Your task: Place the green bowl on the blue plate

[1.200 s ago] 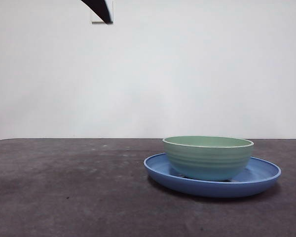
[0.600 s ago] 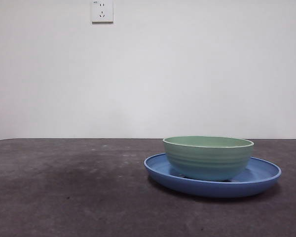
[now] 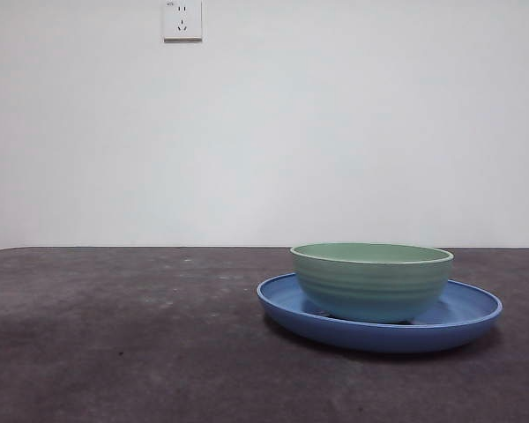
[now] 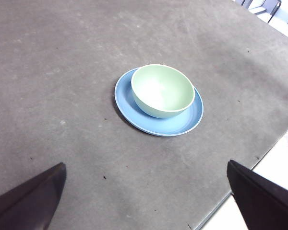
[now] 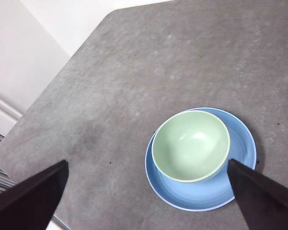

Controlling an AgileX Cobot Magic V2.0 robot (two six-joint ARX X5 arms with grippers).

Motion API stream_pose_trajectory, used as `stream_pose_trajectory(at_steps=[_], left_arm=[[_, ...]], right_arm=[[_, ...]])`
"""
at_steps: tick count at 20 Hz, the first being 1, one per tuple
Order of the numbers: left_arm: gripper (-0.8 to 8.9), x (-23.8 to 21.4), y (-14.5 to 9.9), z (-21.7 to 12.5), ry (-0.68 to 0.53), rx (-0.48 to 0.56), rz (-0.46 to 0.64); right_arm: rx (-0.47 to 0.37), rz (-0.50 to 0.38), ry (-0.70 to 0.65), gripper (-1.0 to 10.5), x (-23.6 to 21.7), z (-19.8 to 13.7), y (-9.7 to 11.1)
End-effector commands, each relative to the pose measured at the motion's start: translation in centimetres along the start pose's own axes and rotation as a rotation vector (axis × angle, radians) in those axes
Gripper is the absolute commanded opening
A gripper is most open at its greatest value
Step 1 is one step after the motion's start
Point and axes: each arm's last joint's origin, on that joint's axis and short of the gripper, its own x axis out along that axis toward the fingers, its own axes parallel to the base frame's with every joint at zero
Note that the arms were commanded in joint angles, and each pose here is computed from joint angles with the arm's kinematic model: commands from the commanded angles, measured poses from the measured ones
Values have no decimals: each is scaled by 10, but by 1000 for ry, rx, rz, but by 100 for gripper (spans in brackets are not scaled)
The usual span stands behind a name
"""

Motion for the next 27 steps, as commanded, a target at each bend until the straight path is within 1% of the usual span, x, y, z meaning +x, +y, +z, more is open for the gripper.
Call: stream_pose_trajectory(at_steps=[1, 3, 6, 9, 11, 16, 17, 21, 22, 23, 24, 27], left_arm=[[539, -1, -1, 3, -14, -8, -8], [539, -1, -1, 2, -13, -8, -8], [539, -1, -1, 3, -14, -6, -8], [539, -1, -1, 3, -14, -3, -8], [539, -1, -1, 3, -14, -3, -8], [539, -1, -1, 3, -14, -3, -8], [539, -1, -1, 3, -14, -3, -8], [539, -1, -1, 3, -14, -3, -8], [539, -1, -1, 3, -14, -3, -8], [539, -1, -1, 3, -14, -3, -8], [539, -1, -1, 3, -14, -3, -8], [539, -1, -1, 3, -14, -3, -8]], right_arm=[[-20, 8, -14, 612, -3, 4, 3], [10, 6, -10, 612, -2, 4, 3], [87, -12, 31, 610, 5, 5, -3], [203, -88, 147, 576, 28, 7, -19], [235, -114, 236, 576, 47, 10, -32], [294, -151, 409, 575, 103, 12, -72], [310, -162, 423, 575, 115, 13, -83], [328, -235, 408, 572, 149, 14, -117], [337, -250, 411, 545, 154, 13, -124], [345, -267, 416, 487, 160, 11, -132], [352, -272, 422, 455, 164, 10, -138], [354, -260, 466, 447, 176, 3, -150]])
